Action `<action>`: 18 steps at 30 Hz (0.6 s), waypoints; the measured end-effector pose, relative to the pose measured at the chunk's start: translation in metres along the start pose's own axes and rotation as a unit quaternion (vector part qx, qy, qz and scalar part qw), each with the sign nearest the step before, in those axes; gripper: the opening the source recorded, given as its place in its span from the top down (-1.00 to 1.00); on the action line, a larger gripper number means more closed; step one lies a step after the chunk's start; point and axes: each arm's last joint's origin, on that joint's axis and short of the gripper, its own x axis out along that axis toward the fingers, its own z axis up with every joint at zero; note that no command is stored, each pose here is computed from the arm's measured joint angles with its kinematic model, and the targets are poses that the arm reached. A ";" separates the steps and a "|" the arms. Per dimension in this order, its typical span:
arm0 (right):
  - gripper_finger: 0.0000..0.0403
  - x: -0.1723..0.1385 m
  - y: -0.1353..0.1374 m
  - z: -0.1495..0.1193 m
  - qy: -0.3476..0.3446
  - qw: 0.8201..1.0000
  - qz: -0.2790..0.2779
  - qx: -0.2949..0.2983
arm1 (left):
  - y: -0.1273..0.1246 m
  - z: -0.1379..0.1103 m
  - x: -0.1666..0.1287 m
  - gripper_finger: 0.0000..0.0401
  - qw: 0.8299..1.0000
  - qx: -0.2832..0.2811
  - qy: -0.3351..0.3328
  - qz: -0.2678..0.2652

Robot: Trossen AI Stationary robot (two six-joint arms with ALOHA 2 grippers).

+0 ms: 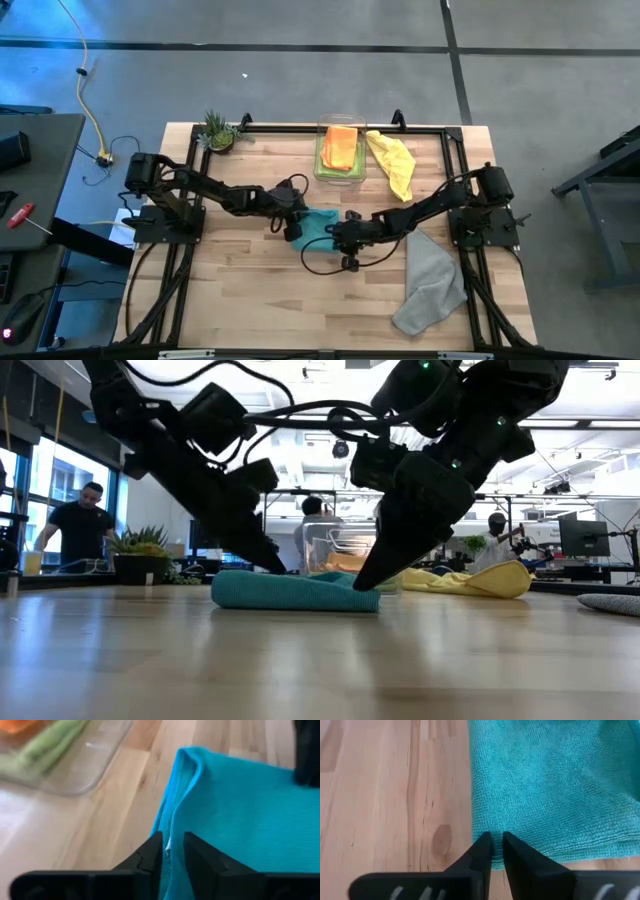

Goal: Fold microfiber towels
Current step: Fold the blue microfiber cloth

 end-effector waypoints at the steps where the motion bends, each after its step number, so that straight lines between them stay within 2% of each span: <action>1: 0.78 0.000 0.000 0.000 0.000 1.000 0.000 0.000 | 0.000 0.002 -0.002 0.59 1.000 0.003 -0.002 -0.001; 6: 0.51 -0.001 0.001 0.004 -0.003 1.000 0.001 0.002 | 0.001 0.013 -0.021 0.40 1.000 0.011 -0.021 -0.007; 9: 0.38 -0.008 0.003 0.011 -0.015 1.000 0.004 -0.017 | -0.002 0.015 -0.031 0.38 0.999 0.009 -0.023 -0.030; 11: 0.37 -0.017 0.004 0.017 -0.028 0.999 0.001 -0.031 | -0.009 0.013 -0.033 0.41 0.998 0.008 -0.024 -0.050; 14: 0.46 -0.036 0.003 0.024 -0.041 0.997 -0.013 -0.059 | -0.023 0.001 -0.035 0.53 0.997 0.024 -0.017 -0.069; 18: 0.78 -0.062 -0.009 0.024 -0.058 0.995 -0.018 -0.080 | -0.035 -0.014 -0.039 0.73 0.995 0.021 -0.050 -0.086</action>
